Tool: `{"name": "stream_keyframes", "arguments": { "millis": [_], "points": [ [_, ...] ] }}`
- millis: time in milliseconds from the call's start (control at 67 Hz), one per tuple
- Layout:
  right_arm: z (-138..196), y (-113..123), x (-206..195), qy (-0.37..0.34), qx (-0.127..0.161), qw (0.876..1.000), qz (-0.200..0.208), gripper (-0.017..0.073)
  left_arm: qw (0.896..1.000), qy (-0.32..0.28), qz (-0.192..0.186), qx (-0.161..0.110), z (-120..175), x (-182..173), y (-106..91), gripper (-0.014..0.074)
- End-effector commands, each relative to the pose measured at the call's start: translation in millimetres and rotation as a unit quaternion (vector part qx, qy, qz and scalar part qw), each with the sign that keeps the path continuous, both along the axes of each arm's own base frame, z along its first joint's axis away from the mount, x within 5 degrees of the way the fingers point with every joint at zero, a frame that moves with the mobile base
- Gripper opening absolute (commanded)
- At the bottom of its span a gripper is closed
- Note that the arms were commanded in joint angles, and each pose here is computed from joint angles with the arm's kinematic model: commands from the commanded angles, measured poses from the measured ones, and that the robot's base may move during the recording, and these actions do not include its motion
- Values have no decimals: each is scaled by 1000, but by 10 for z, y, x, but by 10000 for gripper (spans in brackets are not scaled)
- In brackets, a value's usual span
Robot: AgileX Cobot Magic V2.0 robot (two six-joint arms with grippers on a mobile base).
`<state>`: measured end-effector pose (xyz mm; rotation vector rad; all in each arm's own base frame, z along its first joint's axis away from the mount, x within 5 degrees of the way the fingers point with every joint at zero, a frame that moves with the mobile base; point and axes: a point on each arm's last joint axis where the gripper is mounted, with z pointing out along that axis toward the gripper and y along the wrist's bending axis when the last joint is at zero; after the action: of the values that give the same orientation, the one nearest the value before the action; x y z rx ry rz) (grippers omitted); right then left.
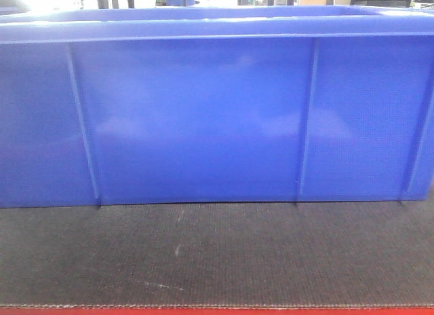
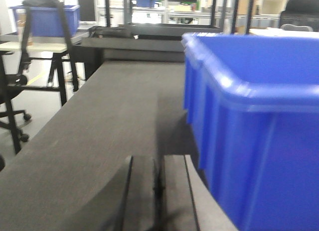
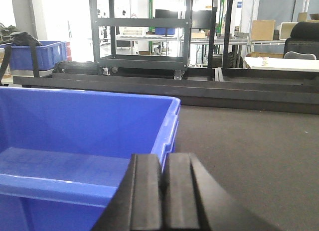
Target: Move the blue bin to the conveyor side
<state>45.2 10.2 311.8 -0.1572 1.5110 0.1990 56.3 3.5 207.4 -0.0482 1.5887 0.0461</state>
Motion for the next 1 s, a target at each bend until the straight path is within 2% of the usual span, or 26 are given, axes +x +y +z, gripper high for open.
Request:
{"name": "stream_keyframes", "arguments": {
  "millis": [0, 866, 985],
  "points": [
    [23, -7, -10, -15, -4, 1000, -4, -76, 1000, -27, 3, 0, 12, 0, 3, -17],
    [23, -7, -10, -15, -4, 1000, -4, -76, 999, -36, 2, 1, 28, 0, 1, -17],
    [-2, -15, -9, -10, -29, 999, -10, -76, 999, -36, 2, 1, 28, 0, 1, -17]
  ]
}}
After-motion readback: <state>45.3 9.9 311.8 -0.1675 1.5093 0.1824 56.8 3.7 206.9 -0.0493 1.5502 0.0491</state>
